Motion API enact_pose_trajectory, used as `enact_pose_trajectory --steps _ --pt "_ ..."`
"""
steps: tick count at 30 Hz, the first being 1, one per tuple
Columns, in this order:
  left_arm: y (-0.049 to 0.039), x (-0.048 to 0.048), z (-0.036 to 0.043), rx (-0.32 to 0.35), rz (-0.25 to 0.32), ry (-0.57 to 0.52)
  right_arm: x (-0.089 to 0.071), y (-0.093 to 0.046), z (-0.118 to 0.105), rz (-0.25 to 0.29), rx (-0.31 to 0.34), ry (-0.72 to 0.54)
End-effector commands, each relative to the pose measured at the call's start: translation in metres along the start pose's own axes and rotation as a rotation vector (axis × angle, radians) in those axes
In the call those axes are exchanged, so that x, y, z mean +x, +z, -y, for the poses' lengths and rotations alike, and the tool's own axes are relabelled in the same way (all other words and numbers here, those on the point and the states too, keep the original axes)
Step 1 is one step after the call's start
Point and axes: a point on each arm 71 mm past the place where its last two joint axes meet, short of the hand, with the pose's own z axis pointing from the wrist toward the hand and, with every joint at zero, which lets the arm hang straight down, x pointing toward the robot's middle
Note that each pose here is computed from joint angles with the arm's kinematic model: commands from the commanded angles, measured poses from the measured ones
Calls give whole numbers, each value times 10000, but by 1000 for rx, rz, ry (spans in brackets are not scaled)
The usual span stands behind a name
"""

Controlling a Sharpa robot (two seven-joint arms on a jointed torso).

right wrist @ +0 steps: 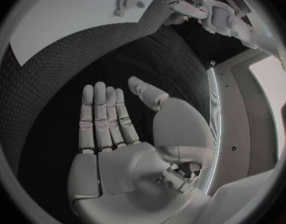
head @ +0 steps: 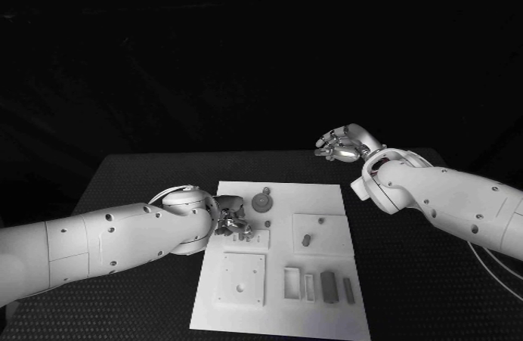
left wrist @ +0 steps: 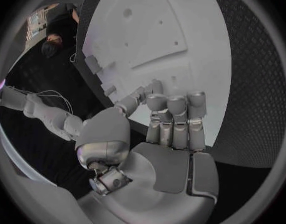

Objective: Assemble the parts on the task board

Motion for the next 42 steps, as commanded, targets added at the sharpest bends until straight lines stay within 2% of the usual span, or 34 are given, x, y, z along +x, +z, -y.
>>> enact_pose_trajectory --steps 1,7,14,23,34,42 --pt "4 9 17 -12 -5 45 17 0 -15 -18 -11 3" --pt "6 24 10 -39 -22 58 29 1 -24 -23 -12 4" --pt "13 35 16 -40 -37 61 42 8 -24 -31 -7 7" --pt "23 37 21 -39 -27 55 52 12 -32 -34 -8 9" --pt "27 22 41 -26 12 38 54 18 -26 -34 -4 18" --pt "33 28 66 -21 7 46 61 22 -32 -36 -4 19"
